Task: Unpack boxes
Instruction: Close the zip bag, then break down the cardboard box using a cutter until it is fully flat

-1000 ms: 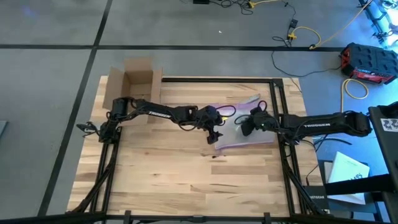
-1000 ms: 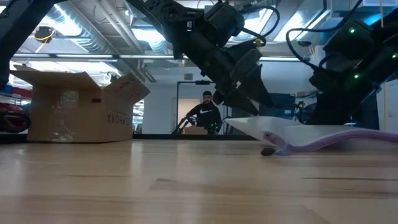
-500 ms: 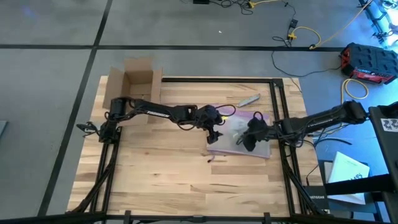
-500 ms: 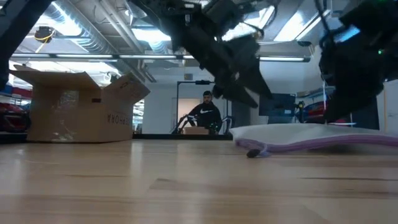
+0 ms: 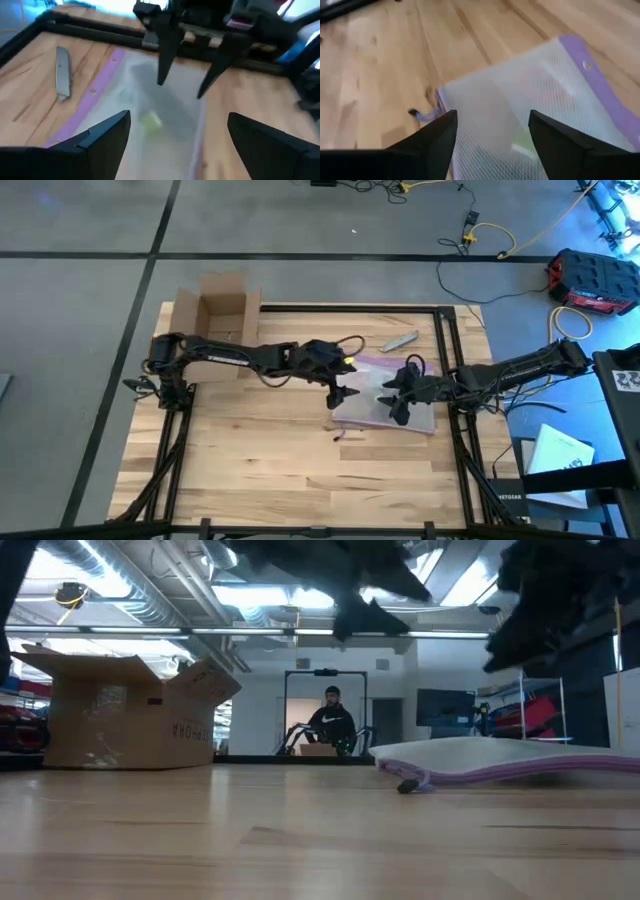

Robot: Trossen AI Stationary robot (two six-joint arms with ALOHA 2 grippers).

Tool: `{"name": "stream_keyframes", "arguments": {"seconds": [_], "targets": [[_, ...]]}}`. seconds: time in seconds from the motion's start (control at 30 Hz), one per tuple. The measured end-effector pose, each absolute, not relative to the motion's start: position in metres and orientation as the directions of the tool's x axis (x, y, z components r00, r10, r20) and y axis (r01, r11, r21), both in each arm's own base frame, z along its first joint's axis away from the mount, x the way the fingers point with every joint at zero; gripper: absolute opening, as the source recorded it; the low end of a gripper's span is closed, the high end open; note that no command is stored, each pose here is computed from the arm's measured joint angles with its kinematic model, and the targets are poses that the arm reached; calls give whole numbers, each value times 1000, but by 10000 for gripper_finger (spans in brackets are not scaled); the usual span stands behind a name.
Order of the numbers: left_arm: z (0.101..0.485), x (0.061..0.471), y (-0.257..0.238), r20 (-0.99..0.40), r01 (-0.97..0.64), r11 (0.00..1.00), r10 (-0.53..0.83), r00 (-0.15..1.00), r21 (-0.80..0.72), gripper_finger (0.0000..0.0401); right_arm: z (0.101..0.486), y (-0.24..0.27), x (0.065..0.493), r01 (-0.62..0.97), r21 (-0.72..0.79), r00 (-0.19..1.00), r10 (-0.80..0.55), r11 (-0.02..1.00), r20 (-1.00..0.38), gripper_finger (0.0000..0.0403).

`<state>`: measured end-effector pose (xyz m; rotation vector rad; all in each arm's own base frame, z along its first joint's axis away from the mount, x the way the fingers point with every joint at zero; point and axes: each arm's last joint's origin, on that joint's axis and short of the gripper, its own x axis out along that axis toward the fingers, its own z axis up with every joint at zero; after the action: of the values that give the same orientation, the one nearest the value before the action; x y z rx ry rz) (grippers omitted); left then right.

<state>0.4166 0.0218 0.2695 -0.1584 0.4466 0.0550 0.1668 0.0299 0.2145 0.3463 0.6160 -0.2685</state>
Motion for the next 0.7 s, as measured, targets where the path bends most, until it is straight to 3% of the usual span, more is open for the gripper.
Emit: {"name": "stream_keyframes", "arguments": {"seconds": [0.4, 0.7], "targets": [[314, 360, 2, -173, -24, 985, -6, 985, -169, 320, 260, 31, 180, 233, 122, 898, -166, 965, -408, 242], [307, 311, 11, -33, -32, 975, 25, 999, -219, 320, 284, 33, 189, 155, 15, 973, -150, 988, -175, 242]]}}
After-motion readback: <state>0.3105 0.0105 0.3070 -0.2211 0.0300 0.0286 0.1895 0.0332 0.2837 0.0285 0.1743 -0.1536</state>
